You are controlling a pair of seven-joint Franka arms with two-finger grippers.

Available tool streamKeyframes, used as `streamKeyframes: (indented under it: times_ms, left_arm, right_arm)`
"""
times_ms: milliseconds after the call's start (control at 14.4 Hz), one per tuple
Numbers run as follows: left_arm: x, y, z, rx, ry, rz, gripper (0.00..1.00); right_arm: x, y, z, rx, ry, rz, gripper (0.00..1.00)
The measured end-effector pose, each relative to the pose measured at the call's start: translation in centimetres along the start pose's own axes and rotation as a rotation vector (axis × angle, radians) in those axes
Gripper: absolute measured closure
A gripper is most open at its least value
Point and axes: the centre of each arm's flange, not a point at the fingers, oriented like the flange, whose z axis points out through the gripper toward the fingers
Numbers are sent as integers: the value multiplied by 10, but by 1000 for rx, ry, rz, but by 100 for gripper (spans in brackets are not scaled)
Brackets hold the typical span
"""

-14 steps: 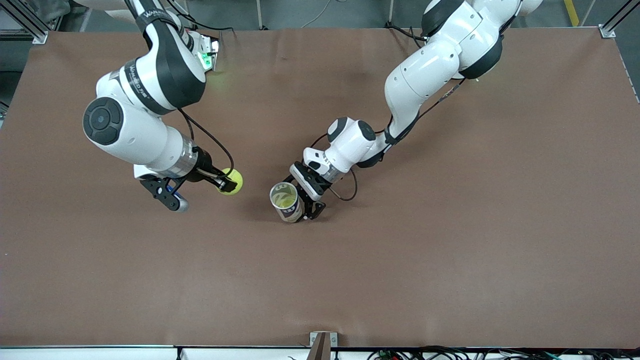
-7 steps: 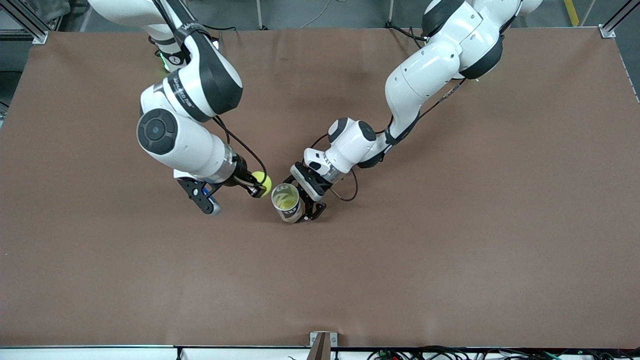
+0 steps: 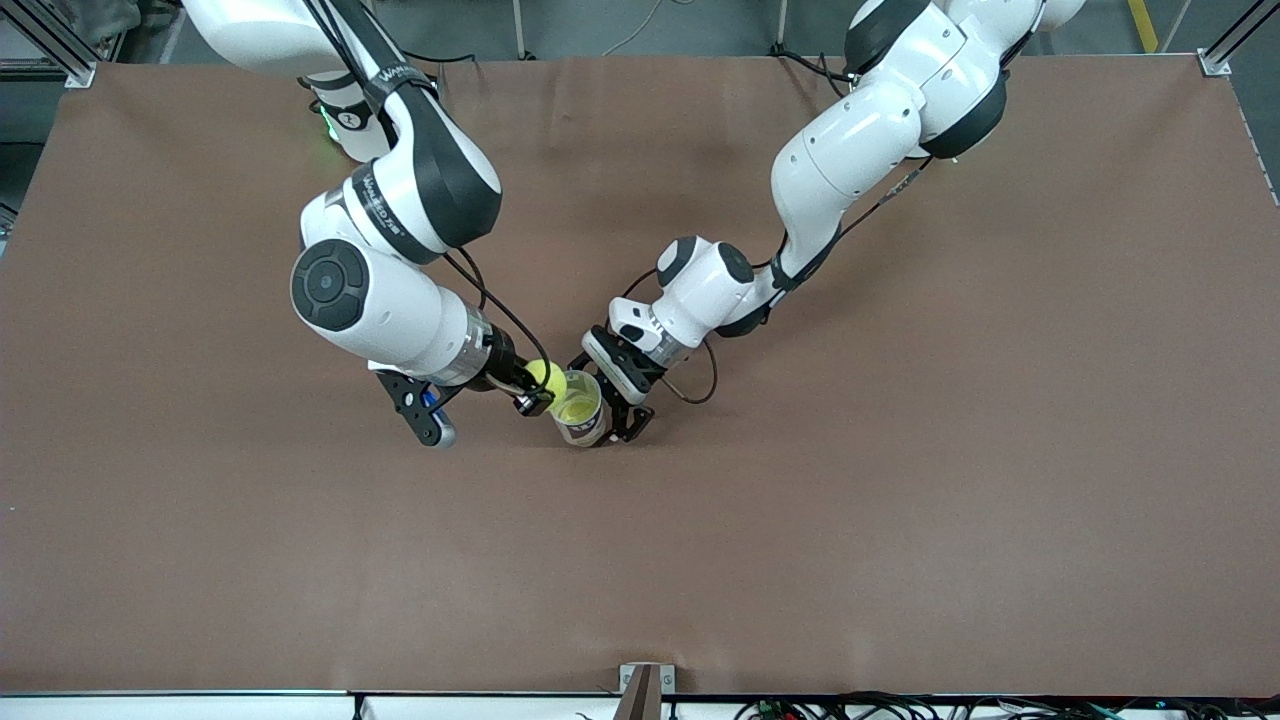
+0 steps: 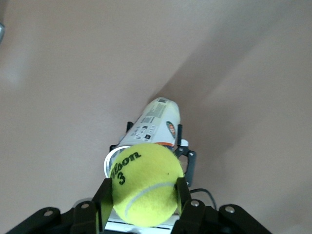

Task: Insert tennis ball vertically with right arm
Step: 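Open the right gripper to drop the second ball into the can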

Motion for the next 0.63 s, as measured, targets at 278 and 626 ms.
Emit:
streamKeyframes:
  times_ms: [278,626]
  left_arm:
    - [1,1,0,-2,1,-1,0]
    - [2,4,0,-7,3,-2,0]
  right_arm:
    - [-13,-8,17,22,6,27,44]
    - [-16,-11,29,15,5,40,44]
